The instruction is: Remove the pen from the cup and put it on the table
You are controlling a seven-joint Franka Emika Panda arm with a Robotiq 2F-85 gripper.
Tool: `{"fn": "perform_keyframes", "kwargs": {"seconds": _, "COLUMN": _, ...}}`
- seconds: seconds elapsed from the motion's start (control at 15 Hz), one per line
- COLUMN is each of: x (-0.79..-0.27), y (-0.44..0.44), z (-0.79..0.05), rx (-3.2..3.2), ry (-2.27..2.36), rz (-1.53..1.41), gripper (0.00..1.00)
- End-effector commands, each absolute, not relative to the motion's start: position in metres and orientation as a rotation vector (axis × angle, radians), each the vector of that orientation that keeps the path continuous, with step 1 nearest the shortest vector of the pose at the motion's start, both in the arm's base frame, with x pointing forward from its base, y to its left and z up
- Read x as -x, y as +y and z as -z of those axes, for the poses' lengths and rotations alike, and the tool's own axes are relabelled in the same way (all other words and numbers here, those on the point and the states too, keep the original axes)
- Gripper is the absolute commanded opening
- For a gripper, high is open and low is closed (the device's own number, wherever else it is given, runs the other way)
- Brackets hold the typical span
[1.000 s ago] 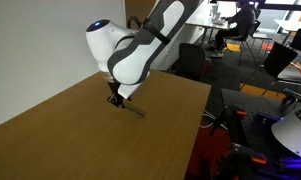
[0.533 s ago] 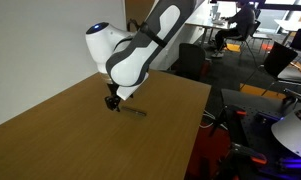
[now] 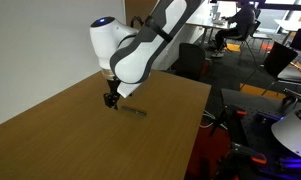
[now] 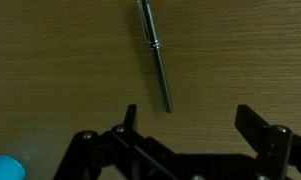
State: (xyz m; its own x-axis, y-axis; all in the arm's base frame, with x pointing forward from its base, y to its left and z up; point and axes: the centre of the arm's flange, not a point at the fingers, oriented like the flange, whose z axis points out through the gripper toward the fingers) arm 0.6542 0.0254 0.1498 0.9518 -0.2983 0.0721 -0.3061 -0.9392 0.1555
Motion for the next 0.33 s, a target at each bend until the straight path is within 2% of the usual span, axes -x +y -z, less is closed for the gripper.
{"fn": "perform_keyframes", "kwargs": {"seconds": 0.0, "x": -0.6533, "y": 0.0254, "z": -0.1512, "rx": -2.941, "ry": -0.459, "rz": -0.075, "gripper": 1.0}}
{"fn": "perform_keyframes", "kwargs": {"seconds": 0.27, "x": -0.6522, "y": 0.0257, "z": -0.1463, "rx": -2.939, "ry": -0.457, "rz": -0.065, "gripper": 1.0}}
